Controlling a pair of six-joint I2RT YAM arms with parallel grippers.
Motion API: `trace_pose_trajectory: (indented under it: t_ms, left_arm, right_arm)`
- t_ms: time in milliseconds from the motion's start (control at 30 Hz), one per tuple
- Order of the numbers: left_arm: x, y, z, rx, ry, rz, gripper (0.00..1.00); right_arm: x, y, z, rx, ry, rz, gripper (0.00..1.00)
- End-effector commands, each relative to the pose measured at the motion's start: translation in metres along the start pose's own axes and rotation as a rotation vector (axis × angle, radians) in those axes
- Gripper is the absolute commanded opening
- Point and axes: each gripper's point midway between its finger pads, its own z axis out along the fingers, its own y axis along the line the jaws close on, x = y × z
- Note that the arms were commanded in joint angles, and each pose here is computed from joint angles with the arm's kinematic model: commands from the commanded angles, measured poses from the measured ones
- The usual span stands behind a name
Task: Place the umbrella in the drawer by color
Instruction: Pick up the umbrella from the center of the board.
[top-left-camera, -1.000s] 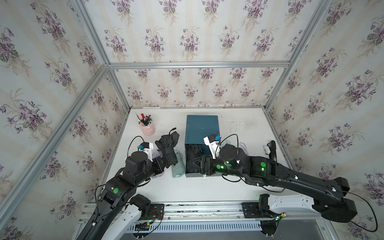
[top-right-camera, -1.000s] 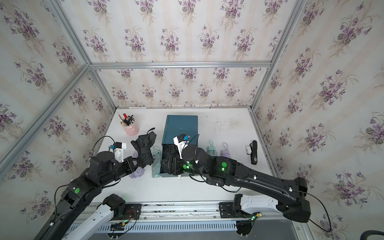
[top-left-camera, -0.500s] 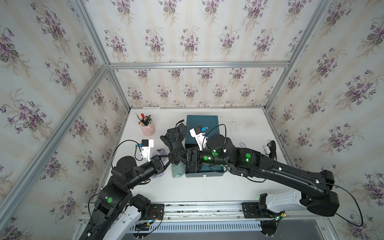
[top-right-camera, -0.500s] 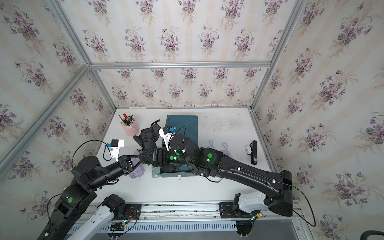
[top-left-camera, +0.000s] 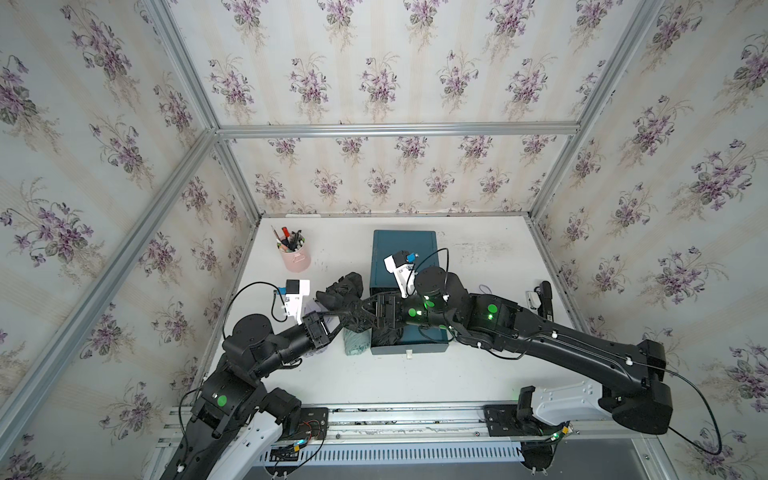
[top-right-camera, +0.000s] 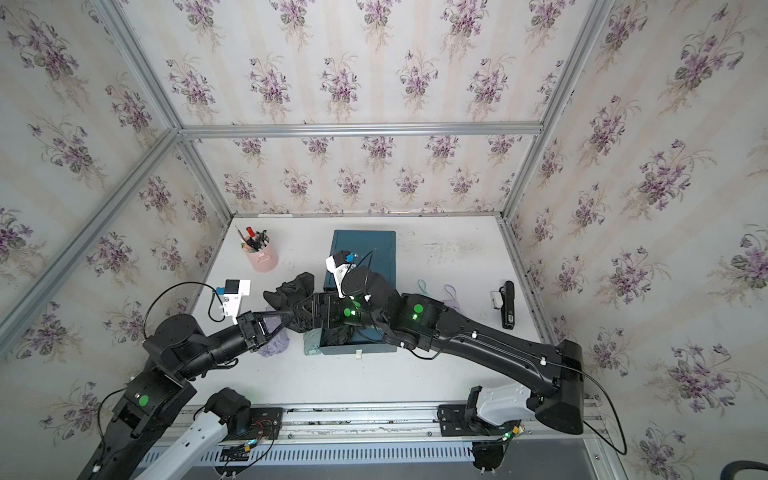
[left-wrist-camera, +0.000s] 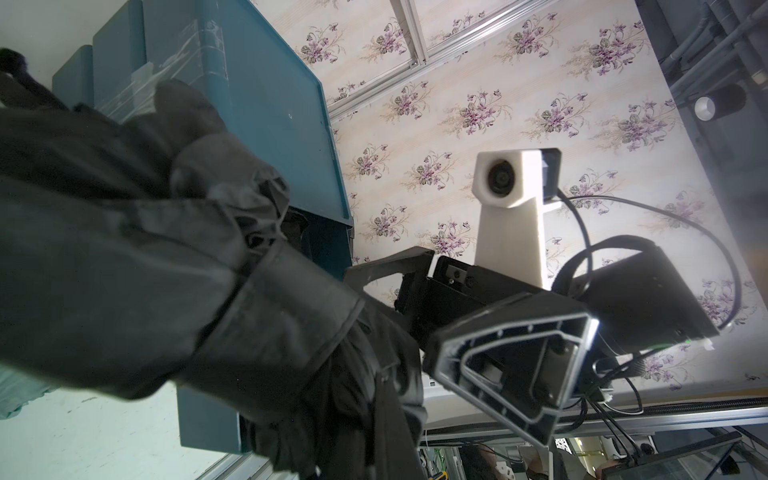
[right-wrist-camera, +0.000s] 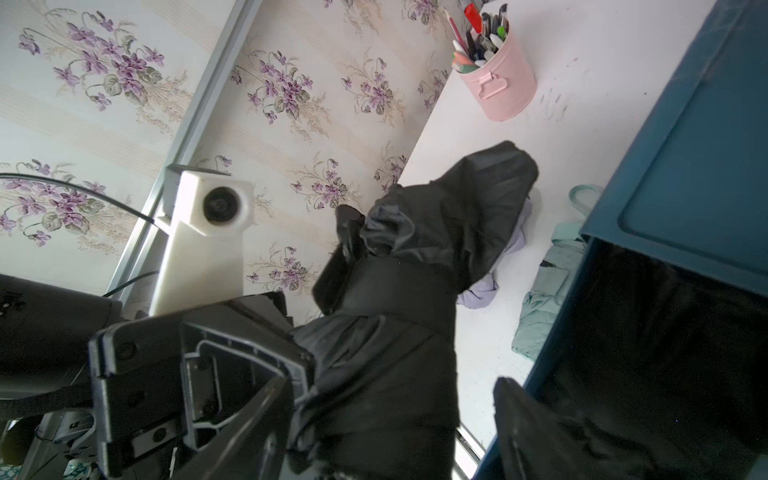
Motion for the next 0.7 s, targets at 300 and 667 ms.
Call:
trace_pose_trajectory:
  t_ms: [300, 667]
  left_arm:
    - [-0.007, -0.024, -0.004, 0.134, -0.056, 0.155, 0.0]
    - [-0.004, -0.039, -0.01, 0.2, -0.054, 0.199, 0.0]
  right_arm:
    - [0.013, 0.043, -0.005, -0.352, 0.122, 0.18, 0.79]
    - [0.02, 0.039, 0.011, -0.341, 0.163, 0.22, 0.7]
